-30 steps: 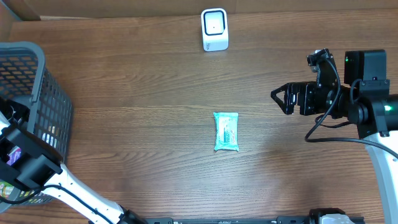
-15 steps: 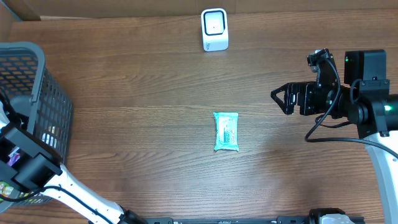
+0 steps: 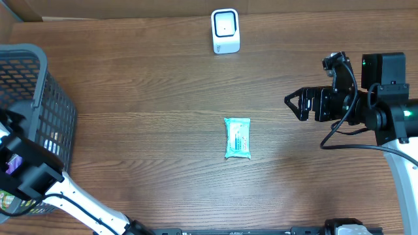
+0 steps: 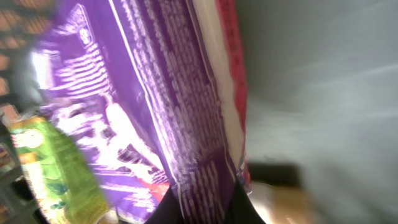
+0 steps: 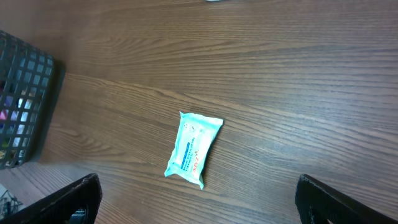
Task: Scan the item barcode
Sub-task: 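Reach the left gripper into the basket and grasp the purple pad pack, then place the purple pad pack on the table left of the wipes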
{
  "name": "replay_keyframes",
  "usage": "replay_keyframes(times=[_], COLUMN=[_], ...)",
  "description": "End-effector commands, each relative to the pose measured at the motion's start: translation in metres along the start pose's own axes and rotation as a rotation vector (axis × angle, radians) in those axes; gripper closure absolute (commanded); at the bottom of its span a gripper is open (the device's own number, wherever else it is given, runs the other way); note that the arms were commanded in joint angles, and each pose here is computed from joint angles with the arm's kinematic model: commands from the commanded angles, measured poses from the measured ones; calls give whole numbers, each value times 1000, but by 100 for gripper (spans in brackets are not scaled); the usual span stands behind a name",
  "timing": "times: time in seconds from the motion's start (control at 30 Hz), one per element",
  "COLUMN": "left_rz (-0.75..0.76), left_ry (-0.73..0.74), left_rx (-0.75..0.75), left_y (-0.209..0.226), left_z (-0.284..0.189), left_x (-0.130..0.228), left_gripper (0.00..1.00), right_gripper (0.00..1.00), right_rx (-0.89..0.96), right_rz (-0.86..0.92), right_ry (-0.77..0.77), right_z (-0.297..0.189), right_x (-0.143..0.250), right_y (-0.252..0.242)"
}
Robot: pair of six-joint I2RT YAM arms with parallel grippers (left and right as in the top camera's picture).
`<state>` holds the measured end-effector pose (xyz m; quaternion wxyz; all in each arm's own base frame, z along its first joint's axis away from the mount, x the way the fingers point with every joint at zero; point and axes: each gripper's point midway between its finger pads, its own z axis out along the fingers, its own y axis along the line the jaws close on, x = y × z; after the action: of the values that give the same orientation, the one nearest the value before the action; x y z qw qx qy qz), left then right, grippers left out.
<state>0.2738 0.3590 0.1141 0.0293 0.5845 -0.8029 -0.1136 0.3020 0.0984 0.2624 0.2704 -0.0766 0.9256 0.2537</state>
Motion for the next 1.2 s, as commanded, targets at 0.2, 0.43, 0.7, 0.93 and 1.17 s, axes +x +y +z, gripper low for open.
replay_keyframes(times=[0.2, 0.43, 0.7, 0.93, 1.17], left_rz=[5, 181, 727, 1033, 1180], left_ry=[-464, -707, -710, -420, -193], left_rx=[337, 540, 720, 571, 284], left_y=[-5, -20, -117, -176, -188], left_z=[-212, -330, -371, -292, -176], left_x=[1, 84, 228, 338, 409], left_gripper=[96, 96, 95, 96, 96], right_gripper=[0, 0, 0, 0, 0], right_rx=[-3, -3, -3, -3, -2], right_rz=[-15, -11, -10, -11, -11], right_ry=[-22, -21, -21, -21, -21], right_z=[-6, -6, -6, -6, -6], right_x=[-6, -6, -6, -6, -6], right_y=[5, 5, 5, 5, 5])
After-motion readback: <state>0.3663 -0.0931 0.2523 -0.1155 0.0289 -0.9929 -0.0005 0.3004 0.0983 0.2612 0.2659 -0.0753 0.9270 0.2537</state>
